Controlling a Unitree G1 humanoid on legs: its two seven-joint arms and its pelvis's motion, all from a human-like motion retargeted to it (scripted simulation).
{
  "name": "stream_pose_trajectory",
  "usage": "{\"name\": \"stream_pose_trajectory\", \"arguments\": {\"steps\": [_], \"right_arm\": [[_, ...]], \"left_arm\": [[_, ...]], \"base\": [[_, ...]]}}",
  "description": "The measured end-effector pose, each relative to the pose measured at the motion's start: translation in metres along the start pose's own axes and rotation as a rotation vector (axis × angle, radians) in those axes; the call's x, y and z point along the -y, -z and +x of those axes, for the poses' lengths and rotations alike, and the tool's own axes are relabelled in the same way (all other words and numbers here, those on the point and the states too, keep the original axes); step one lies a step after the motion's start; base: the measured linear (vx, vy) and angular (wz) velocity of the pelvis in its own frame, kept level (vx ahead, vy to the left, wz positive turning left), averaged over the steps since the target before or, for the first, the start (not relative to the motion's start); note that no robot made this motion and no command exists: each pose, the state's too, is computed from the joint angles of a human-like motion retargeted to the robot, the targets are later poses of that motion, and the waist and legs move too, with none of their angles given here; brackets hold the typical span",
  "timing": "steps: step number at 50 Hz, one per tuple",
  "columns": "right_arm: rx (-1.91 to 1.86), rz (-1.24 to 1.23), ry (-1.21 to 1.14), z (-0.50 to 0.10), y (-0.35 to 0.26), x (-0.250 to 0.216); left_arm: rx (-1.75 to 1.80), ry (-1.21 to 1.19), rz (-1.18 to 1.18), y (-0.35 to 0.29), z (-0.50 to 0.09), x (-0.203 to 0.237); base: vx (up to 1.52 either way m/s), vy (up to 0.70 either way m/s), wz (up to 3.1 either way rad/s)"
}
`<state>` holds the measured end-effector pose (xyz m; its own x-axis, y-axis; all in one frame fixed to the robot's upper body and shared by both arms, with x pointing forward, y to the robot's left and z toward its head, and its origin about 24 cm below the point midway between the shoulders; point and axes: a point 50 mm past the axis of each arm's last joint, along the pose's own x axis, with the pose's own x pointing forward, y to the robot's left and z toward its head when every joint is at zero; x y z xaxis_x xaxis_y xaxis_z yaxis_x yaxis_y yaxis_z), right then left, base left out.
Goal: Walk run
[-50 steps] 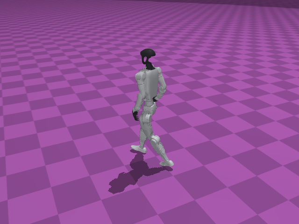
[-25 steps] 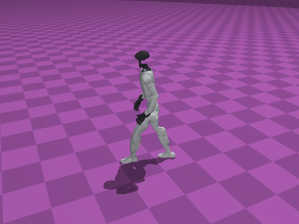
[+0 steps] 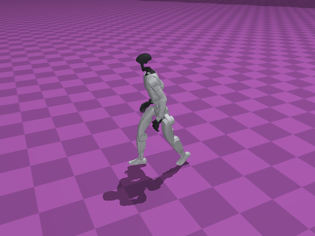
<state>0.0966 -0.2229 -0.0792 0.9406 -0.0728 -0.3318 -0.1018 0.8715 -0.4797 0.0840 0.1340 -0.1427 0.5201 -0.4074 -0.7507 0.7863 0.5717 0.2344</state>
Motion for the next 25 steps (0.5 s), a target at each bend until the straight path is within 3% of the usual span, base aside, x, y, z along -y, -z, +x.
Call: {"name": "stream_pose_trajectory", "arguments": {"steps": [4,8,15,20,25], "right_arm": [[0.027,-0.019,0.081,-0.001,-0.001,0.01],[0.079,-0.022,0.046,0.012,-0.01,0.007],[0.095,0.037,-0.248,0.061,-0.026,0.006],[0.056,-0.063,-0.237,0.06,-0.022,0.017],[0.023,-0.013,-0.179,0.045,-0.016,-0.006]], "left_arm": [[-0.03,0.017,-0.189,0.007,-0.002,0.016],[0.016,-0.127,-0.264,0.007,-0.007,-0.001],[0.084,-0.353,-0.26,-0.01,-0.009,-0.031],[0.133,-0.425,-0.088,-0.012,-0.026,-0.05],[0.128,-0.52,0.114,-0.017,-0.031,-0.078]], "base": [[1.72,-0.5,0.19],[1.92,-0.61,-0.57],[1.8,-0.36,-0.41],[2.34,-0.41,-0.21],[2.1,-0.55,0.29]]}}
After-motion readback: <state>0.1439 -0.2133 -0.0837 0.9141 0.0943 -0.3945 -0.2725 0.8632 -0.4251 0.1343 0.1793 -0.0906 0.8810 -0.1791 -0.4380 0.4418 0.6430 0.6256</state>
